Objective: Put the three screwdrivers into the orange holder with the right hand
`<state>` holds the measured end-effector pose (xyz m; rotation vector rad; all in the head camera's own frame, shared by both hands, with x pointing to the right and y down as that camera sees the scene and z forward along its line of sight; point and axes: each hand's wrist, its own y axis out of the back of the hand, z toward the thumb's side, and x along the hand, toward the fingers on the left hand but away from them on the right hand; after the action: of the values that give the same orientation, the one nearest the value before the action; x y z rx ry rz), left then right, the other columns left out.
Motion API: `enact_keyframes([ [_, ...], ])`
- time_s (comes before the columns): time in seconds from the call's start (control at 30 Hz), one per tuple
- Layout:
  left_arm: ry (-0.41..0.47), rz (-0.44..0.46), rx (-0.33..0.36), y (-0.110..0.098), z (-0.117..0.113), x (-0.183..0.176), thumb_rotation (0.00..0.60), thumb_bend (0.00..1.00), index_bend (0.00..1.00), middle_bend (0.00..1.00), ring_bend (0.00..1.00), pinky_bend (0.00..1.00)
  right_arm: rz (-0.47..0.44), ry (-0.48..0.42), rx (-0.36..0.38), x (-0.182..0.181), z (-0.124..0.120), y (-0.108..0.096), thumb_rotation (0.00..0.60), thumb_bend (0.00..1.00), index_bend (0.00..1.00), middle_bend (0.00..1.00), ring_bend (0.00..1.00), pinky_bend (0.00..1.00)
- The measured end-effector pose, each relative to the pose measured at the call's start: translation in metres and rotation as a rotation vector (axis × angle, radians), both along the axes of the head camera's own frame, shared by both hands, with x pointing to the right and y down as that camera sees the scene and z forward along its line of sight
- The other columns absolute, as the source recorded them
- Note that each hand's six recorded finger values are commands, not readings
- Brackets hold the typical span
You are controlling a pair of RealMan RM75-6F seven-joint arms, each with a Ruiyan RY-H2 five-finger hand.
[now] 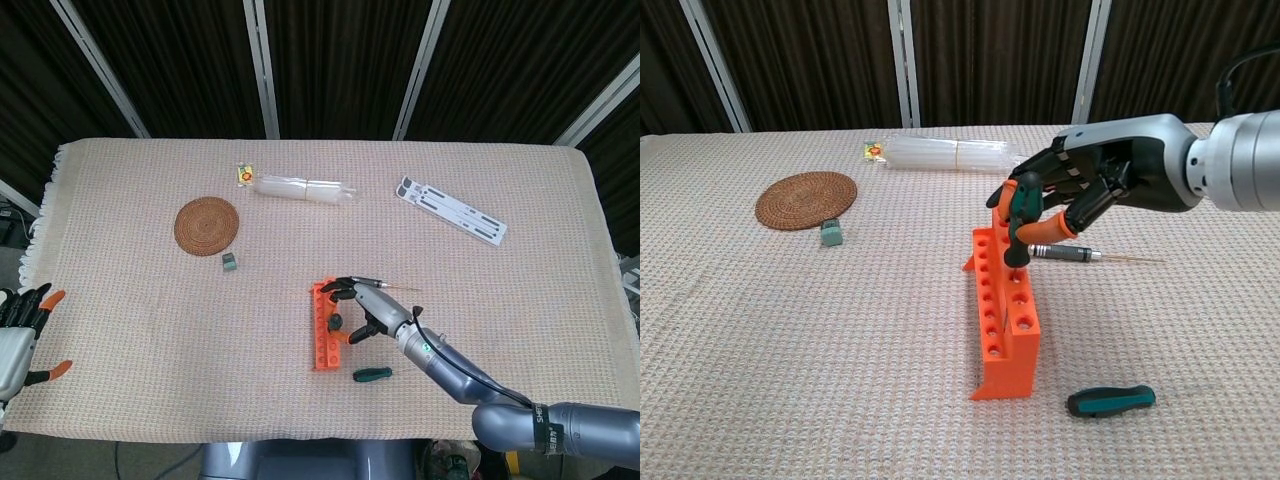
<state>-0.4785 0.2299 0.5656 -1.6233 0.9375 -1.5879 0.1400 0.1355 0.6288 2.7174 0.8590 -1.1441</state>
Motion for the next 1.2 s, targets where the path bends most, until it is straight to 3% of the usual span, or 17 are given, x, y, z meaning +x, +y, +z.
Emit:
enact_keyframes([
  [0.33, -0.001, 0.002, 0.005, 0.001, -0.004, 0.001, 0.6, 0.02, 0.1, 0.0, 0.0, 0.0, -0.018, -0.005, -0.005, 0.007, -0.003, 0.004, 0.6, 0.22, 0.44, 0.11, 0.0, 0.0],
  [0.73, 0.0, -0.004, 0.01, 0.003, -0.006, 0.0, 0.6, 0.02, 0.09, 0.0, 0.0, 0.0, -0.025, -0.021, 0.01, 0.005, -0.009, 0.002, 0.6, 0.21, 0.38, 0.1, 0.0, 0.0],
  [0.97, 0.004, -0.007, 0.016, 0.002, -0.007, -0.002, 0.6, 0.02, 0.09, 0.0, 0.0, 0.0, -0.02, -0.013, 0.064, 0.012, -0.027, -0.013, 0.6, 0.21, 0.31, 0.1, 0.0, 0.0],
  [1.2, 0.005, -0.012, 0.016, 0.003, -0.004, -0.004, 0.6, 0.02, 0.09, 0.0, 0.0, 0.0, 0.023, 0.044, 0.182, 0.038, -0.048, -0.042, 0.6, 0.22, 0.37, 0.12, 0.0, 0.0],
])
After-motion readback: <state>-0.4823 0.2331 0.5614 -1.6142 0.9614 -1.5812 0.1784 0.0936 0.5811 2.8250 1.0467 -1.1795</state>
